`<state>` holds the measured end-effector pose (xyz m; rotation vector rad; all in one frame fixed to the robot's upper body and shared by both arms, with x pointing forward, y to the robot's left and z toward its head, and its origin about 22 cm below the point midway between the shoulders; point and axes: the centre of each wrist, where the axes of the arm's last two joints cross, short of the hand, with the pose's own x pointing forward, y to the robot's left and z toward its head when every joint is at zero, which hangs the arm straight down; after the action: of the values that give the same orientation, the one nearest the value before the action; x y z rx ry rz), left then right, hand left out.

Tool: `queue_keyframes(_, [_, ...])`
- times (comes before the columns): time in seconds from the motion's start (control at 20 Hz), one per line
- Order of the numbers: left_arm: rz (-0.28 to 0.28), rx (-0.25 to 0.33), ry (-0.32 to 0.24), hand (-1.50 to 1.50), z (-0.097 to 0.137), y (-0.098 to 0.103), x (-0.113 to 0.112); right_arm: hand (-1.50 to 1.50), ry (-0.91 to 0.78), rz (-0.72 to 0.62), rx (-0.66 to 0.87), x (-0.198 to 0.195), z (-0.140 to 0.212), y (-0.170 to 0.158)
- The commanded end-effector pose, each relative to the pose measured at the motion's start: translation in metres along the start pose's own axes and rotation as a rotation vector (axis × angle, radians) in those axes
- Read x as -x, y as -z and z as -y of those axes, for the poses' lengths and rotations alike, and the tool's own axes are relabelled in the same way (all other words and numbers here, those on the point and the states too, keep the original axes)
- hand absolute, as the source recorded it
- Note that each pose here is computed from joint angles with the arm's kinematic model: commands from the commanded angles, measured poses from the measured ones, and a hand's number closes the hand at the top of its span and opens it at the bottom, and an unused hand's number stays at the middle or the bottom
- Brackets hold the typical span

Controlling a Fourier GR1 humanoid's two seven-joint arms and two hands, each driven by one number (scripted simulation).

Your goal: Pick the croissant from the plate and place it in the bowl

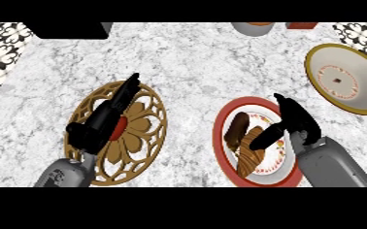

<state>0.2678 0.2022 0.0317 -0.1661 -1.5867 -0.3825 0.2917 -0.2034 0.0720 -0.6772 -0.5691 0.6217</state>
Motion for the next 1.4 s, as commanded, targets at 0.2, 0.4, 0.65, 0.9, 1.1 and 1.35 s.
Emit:
queue_keyframes(0.2, [-0.011, -0.006, -0.005, 0.00, 0.002, -0.003, 0.004, -1.50, -0.059, -0.183, 0.078, -0.016, -0.017, -0.012])
queue_keyframes(0.4, [0.002, -0.002, -0.019, 0.00, 0.009, 0.009, -0.016, -1.50, -0.088, -0.189, 0.156, -0.012, -0.040, -0.009])
queue_keyframes(0.65, [-0.010, -0.020, -0.007, 0.00, 0.001, 0.001, 0.007, -1.50, -0.126, -0.238, 0.197, -0.008, -0.041, -0.003])
queue_keyframes(0.9, [-0.007, -0.016, -0.017, 0.00, 0.000, -0.009, 0.005, -1.50, -0.138, -0.287, 0.183, 0.017, -0.058, -0.005])
queue_keyframes(1.1, [-0.003, -0.009, -0.003, 0.00, 0.005, -0.009, 0.000, -1.50, -0.107, -0.315, 0.164, 0.014, -0.047, 0.008])
queue_keyframes(1.35, [0.007, 0.009, -0.011, 0.00, 0.012, -0.010, 0.008, -1.50, -0.106, -0.311, 0.155, 0.033, -0.040, 0.019])
